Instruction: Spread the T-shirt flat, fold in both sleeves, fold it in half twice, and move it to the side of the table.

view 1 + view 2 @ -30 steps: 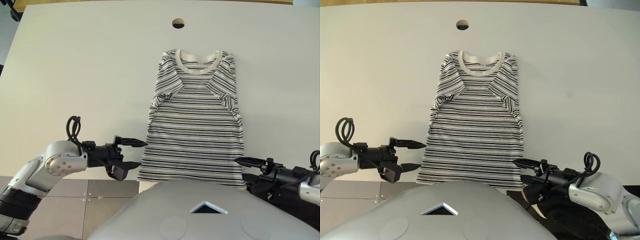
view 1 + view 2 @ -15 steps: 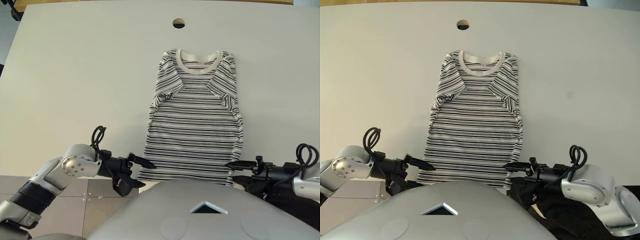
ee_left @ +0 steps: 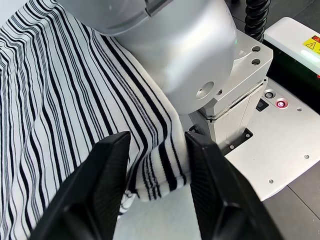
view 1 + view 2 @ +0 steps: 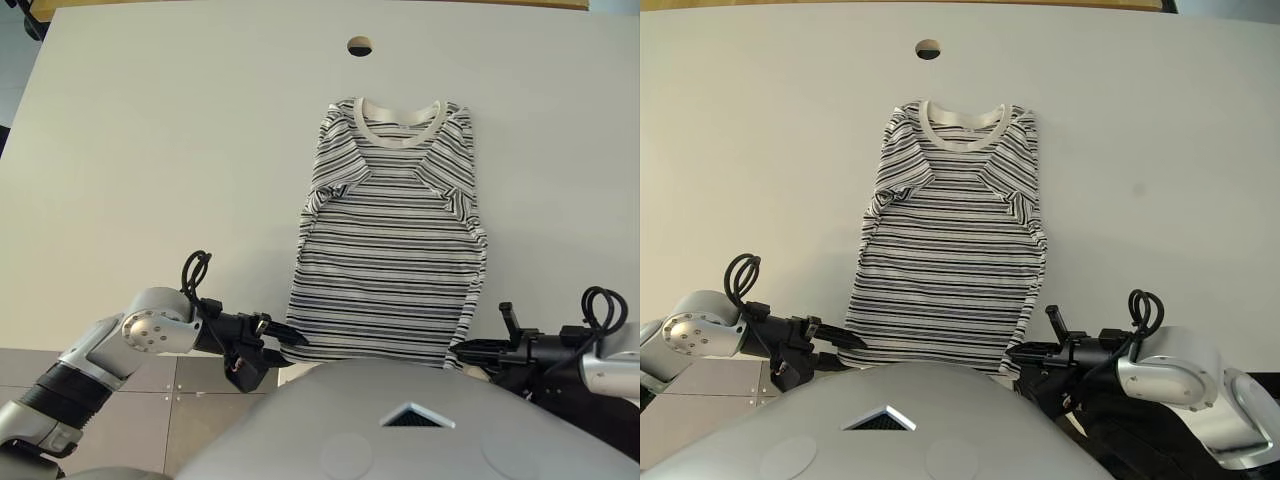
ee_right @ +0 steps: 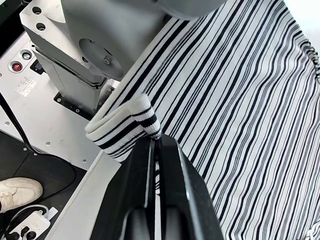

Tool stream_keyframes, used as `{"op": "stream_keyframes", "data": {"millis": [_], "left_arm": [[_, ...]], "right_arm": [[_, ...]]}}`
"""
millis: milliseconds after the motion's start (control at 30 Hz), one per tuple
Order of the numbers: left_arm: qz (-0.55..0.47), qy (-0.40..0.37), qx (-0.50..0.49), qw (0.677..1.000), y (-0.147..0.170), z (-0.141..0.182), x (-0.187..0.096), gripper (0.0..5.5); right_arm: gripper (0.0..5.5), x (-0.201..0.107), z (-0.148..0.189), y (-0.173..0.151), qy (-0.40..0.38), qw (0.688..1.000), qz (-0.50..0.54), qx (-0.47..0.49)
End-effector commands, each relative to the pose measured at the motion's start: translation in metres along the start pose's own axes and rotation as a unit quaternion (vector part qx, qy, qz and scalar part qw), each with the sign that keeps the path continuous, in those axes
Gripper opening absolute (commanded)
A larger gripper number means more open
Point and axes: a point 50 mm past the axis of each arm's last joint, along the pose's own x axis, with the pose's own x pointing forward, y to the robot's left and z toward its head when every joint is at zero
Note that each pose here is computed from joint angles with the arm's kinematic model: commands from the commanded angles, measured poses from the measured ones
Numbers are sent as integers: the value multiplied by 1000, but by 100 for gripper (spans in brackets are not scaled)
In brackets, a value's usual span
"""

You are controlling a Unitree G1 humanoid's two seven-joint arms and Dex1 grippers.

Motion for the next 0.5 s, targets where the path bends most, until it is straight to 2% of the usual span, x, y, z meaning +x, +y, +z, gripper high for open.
{"op": "stream_keyframes", "data": {"millis": [33, 167, 400, 500], "left_arm": [[91, 11, 27, 995, 31, -3, -13, 146], [111, -17, 12, 994, 31, 3, -12, 116], [176, -77, -51, 980, 41, 2, -23, 15], [189, -89, -59, 976, 41, 3, -22, 10]], "right_arm": [[10, 1, -2, -2, 3, 1000, -10, 3], [10, 2, -5, -3, 3, 1000, -21, 12], [10, -7, -17, 0, -4, 990, -113, 84], [10, -18, -17, -1, -16, 978, -175, 110]]}}
